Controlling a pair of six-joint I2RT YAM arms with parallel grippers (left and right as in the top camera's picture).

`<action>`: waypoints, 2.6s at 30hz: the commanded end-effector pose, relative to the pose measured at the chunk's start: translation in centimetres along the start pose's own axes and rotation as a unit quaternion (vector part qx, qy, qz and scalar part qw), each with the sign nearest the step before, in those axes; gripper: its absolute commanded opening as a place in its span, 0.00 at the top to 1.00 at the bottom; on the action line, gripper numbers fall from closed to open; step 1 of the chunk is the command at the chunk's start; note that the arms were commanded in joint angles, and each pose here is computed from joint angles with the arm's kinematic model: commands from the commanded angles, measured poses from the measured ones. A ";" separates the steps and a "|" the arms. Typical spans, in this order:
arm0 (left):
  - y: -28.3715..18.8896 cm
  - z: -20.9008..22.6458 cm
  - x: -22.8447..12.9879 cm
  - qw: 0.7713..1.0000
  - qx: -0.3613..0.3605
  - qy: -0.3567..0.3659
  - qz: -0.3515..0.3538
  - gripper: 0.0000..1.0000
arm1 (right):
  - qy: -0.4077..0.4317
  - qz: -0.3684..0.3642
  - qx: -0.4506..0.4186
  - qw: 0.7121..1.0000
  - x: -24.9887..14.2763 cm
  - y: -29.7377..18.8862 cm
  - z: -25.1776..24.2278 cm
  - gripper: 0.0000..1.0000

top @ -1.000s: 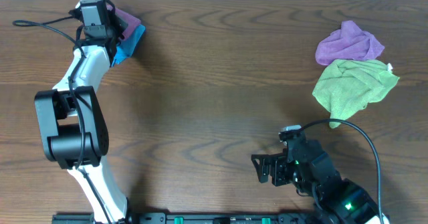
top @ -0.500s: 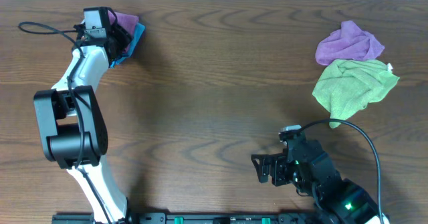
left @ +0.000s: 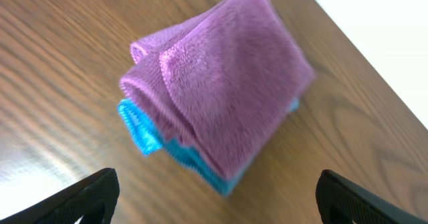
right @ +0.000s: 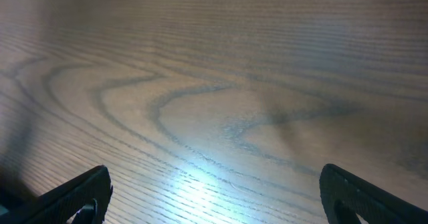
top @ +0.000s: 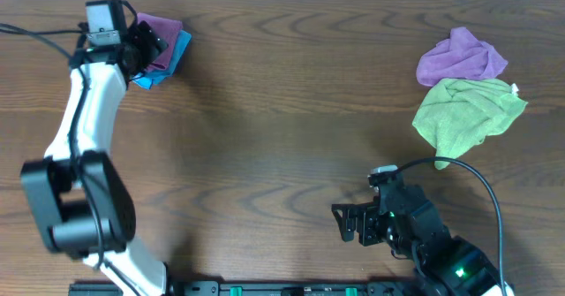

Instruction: Fold the cloth

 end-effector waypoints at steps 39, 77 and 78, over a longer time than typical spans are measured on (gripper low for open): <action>-29.3 4.3 -15.5 0.974 -0.058 0.200 -0.085 0.05 | 0.008 -0.003 -0.001 1.000 0.1 0.0 -0.1 0.01; -15.1 8.4 -29.1 0.922 -0.068 0.343 -0.167 0.05 | 0.008 -0.003 -0.001 1.000 0.1 0.0 -0.1 0.01; -14.9 8.5 -29.3 0.923 -0.067 0.342 -0.164 0.05 | 0.008 -0.003 -0.001 1.000 0.1 0.0 -0.1 0.01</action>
Point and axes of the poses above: each gripper's point midway between its finger pads, its own y axis out along the fingers, its own z axis along the line the jaws close on, x = y × z, the point moved 10 cm from there along -y, back along the fingers, and after that the axes turned 15 degrees about y, right-handed, at the moved point
